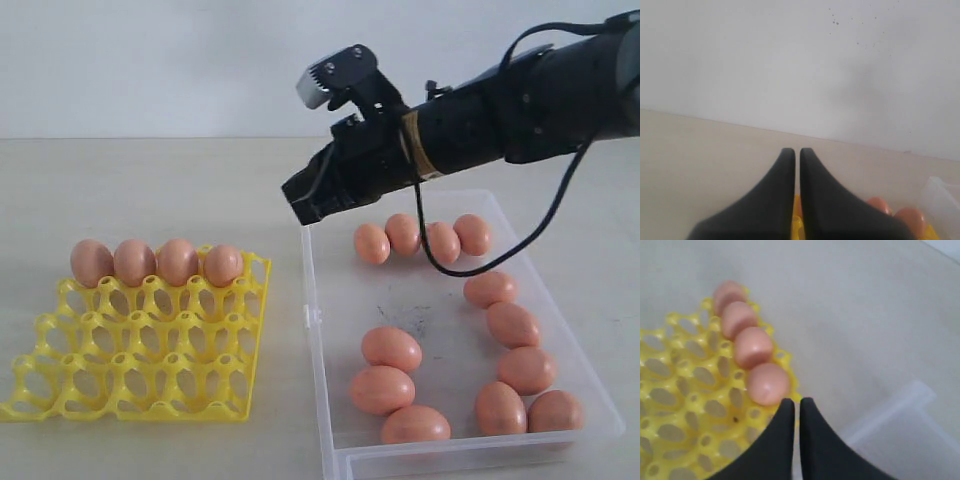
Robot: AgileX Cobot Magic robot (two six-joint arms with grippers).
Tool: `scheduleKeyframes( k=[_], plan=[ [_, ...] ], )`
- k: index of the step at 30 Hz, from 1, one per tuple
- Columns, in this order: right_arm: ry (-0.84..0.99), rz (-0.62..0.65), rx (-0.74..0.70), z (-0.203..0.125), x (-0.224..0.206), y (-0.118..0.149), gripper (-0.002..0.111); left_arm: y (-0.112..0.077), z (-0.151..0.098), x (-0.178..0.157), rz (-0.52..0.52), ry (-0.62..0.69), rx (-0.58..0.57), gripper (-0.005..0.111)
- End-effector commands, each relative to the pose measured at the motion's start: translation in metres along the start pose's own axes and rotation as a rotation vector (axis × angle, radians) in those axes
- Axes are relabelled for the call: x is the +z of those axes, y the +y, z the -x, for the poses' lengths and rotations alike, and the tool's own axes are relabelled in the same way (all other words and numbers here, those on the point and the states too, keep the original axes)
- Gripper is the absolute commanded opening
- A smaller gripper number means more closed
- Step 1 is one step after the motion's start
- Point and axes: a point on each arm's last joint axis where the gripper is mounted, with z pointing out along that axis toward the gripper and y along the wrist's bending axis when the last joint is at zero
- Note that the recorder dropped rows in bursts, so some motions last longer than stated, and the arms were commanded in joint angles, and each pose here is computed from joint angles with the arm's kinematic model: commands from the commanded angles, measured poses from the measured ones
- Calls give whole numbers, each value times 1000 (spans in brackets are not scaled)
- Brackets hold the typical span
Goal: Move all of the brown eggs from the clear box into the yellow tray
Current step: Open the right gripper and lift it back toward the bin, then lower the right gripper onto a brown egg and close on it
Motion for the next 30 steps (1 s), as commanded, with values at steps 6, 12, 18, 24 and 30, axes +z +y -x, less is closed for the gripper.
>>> scheduleKeyframes(
  k=[6,12,18,24,30],
  plan=[
    [159,-520,-154,-36,-46,-22,0,-1,2,0,-6,-6,-2,4],
    [162,-539,-194,-35,-53,-21,0,-1,2,0,-6,-6,-2,4],
    [402,-1074,-185,-45,-95,-52,0,-1,2,0,-6,-6,-2,4],
    [975,-809,-91,-50,-113,-38,0,-1,1,0,-6,-4,-2,4],
    [787,-477,-121,-21,-91,-24,0,-1,1,0,-6,-4,-2,4]
  ],
)
